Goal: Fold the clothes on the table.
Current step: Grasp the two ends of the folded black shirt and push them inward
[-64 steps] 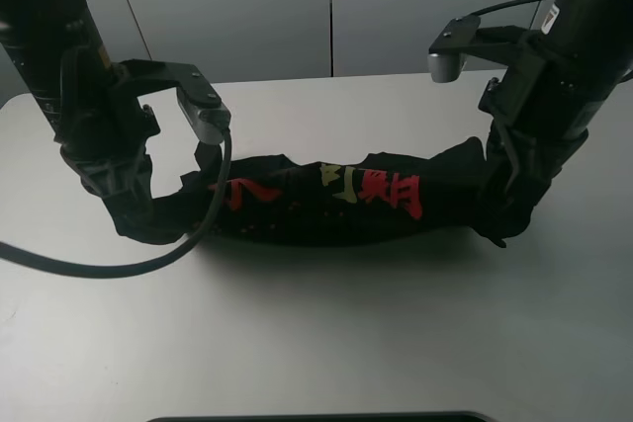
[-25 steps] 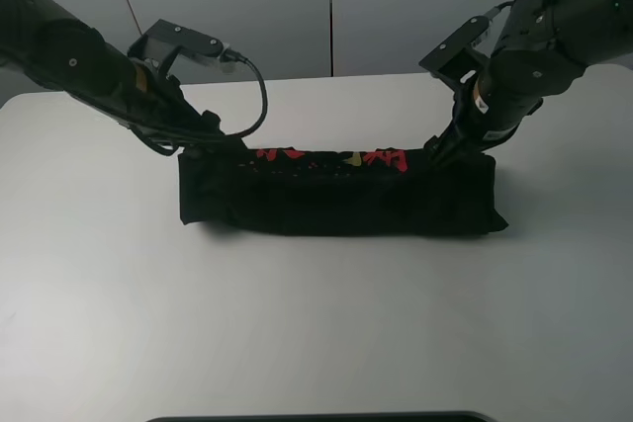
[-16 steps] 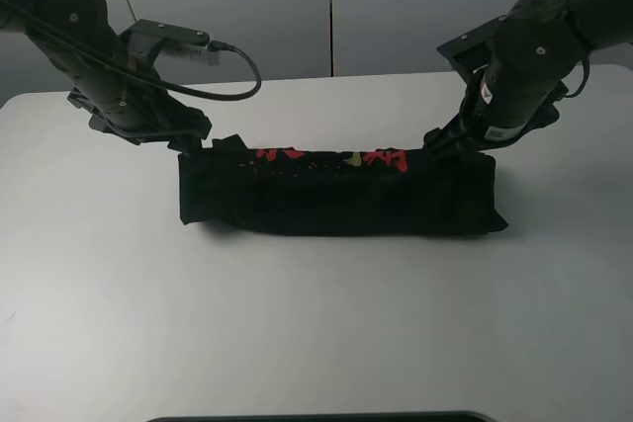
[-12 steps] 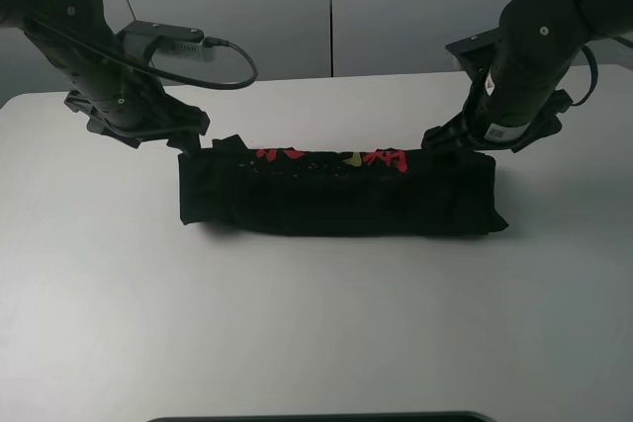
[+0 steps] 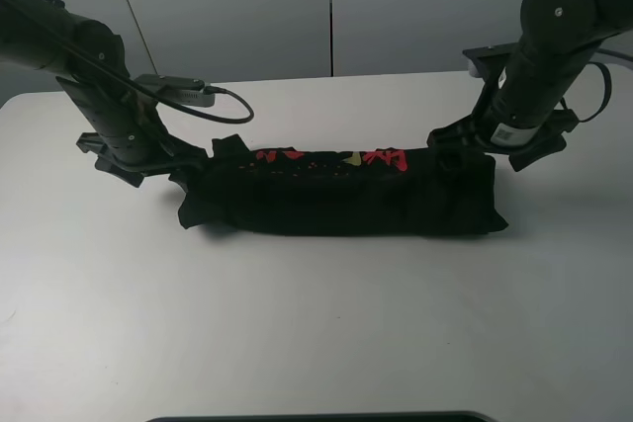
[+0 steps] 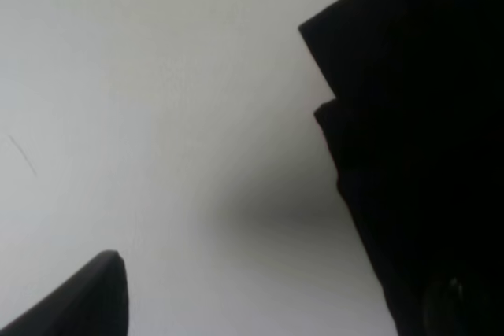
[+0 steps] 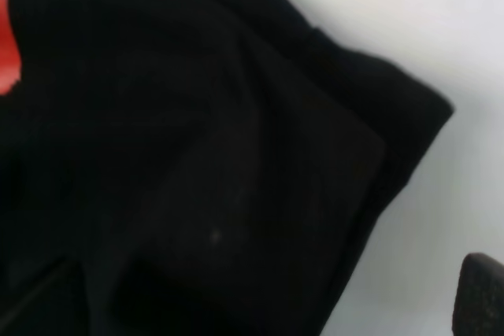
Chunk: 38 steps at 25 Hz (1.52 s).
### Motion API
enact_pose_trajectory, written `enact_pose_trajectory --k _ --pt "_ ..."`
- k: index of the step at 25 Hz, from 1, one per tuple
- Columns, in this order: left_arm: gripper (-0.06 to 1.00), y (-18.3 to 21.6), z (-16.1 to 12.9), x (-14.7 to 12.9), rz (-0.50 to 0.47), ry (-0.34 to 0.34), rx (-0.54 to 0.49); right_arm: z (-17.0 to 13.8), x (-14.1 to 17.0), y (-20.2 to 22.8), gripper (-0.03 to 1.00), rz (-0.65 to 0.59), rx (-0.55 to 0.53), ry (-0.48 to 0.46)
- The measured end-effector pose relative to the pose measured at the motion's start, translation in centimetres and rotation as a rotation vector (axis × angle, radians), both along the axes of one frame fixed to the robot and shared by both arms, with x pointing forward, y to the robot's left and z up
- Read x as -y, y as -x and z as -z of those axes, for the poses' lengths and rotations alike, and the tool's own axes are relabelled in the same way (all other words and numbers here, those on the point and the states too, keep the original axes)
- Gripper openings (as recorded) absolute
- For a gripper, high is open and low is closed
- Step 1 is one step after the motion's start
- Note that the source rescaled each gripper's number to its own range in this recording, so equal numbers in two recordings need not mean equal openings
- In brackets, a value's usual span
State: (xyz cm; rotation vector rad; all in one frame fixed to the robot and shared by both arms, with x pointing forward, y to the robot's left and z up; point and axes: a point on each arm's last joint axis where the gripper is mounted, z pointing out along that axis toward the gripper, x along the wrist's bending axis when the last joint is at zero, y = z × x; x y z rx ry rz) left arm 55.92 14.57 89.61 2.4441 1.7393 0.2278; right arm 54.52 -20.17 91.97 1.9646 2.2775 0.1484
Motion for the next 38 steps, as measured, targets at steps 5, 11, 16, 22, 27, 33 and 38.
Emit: enact_pose_trajectory --k 5,11,16,22,27,33,38 --pt "0.97 -0.4 0.5 -0.2 -0.007 0.007 0.011 1.5 -0.1 -0.2 1.00 0.014 -0.041 0.006" --pt "0.97 -0.7 1.8 -0.9 -0.022 -0.012 -0.016 3.2 -0.1 -0.5 1.00 0.039 -0.063 0.008" --pt "0.97 -0.8 1.9 -0.9 -0.019 -0.017 -0.019 4.1 0.4 -0.8 1.00 0.077 -0.064 0.002" --pt "0.97 -0.8 1.9 -0.9 -0.015 -0.019 -0.018 5.0 0.8 -1.1 1.00 0.101 -0.086 0.007" --pt "0.97 -0.8 1.9 -0.9 0.001 -0.022 -0.018 5.1 0.8 -1.1 0.91 0.109 -0.090 0.002" --pt "0.97 -0.8 1.9 -0.9 0.009 -0.025 -0.019 5.1 0.6 -1.4 0.40 0.090 -0.068 -0.012" --pt "0.97 -0.7 1.9 -1.0 0.011 -0.027 -0.023 5.2 0.6 -1.5 0.13 0.060 -0.061 -0.014"
